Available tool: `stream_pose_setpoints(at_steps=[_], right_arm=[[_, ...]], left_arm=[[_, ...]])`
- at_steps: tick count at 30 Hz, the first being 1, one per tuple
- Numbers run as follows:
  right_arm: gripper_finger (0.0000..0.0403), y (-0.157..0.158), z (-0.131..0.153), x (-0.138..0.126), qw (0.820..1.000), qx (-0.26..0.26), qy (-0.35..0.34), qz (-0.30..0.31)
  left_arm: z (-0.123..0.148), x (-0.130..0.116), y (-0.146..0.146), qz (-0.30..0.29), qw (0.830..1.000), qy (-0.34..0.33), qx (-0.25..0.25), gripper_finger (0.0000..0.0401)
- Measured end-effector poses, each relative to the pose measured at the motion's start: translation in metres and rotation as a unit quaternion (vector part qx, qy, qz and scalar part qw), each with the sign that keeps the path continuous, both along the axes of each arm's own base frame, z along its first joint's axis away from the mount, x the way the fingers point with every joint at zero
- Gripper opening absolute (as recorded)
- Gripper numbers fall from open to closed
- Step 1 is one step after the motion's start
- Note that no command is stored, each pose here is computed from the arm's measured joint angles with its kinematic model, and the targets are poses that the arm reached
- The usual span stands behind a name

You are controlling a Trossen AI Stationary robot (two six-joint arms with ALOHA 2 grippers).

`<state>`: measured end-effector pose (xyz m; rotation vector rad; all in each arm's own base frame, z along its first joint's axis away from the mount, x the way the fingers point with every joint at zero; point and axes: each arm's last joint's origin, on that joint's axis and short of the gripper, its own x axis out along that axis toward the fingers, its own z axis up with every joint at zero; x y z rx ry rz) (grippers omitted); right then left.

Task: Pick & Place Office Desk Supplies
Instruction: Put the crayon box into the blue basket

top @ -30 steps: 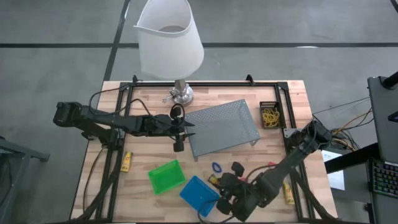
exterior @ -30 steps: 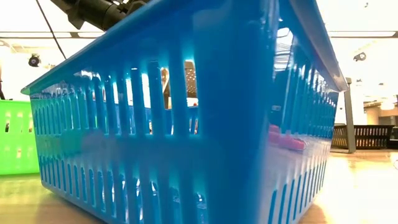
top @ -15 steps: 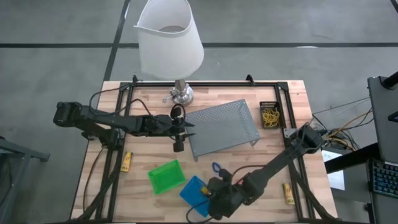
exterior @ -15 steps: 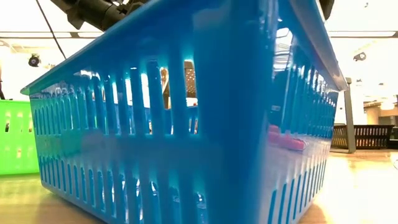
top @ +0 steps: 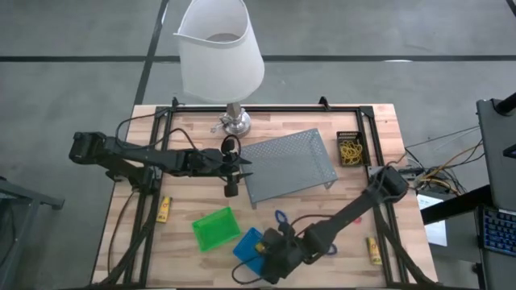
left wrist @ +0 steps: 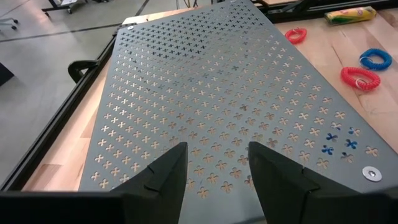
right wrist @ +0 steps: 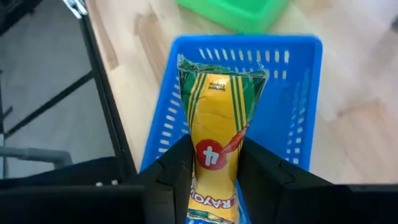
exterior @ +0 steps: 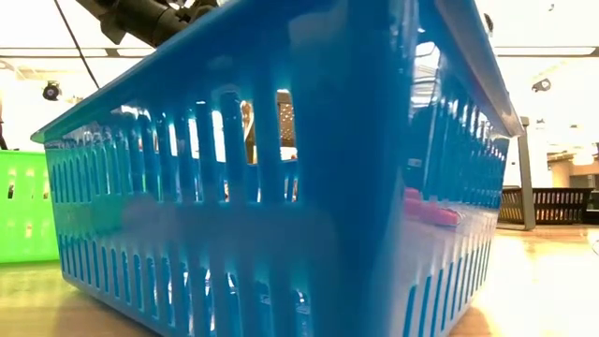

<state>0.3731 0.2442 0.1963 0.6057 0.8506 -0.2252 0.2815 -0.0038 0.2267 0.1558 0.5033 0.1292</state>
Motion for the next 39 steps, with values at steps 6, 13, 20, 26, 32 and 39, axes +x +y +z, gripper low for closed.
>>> stream_pose_setpoints(at_steps=[6,13,20,26,32,39], right_arm=[[0.0109,-0.008,-0.013,0.008,0.998,0.038,0.042,0.018],[0.0109,-0.016,-0.017,0.013,0.996,0.058,0.060,0.014],[0.0109,-0.021,-0.021,0.014,0.995,0.065,0.074,0.014],[0.0109,-0.023,-0.026,0.012,0.995,0.063,0.082,0.011],[0.0109,-0.024,-0.028,0.011,0.994,0.067,0.086,0.002],[0.0109,-0.024,-0.029,0.011,0.994,0.069,0.081,0.000]], left_arm=[[0.000,0.000,0.000,0.000,1.000,0.000,0.000,0.0174],[0.000,0.000,0.000,0.000,1.000,0.000,0.000,0.0174],[0.000,0.000,0.000,0.000,1.000,0.000,0.000,0.0174],[0.000,0.000,0.000,0.000,1.000,0.000,0.000,0.0174],[0.000,0.000,0.000,0.000,1.000,0.000,0.000,0.0174],[0.000,0.000,0.000,0.000,1.000,0.000,0.000,0.0174]])
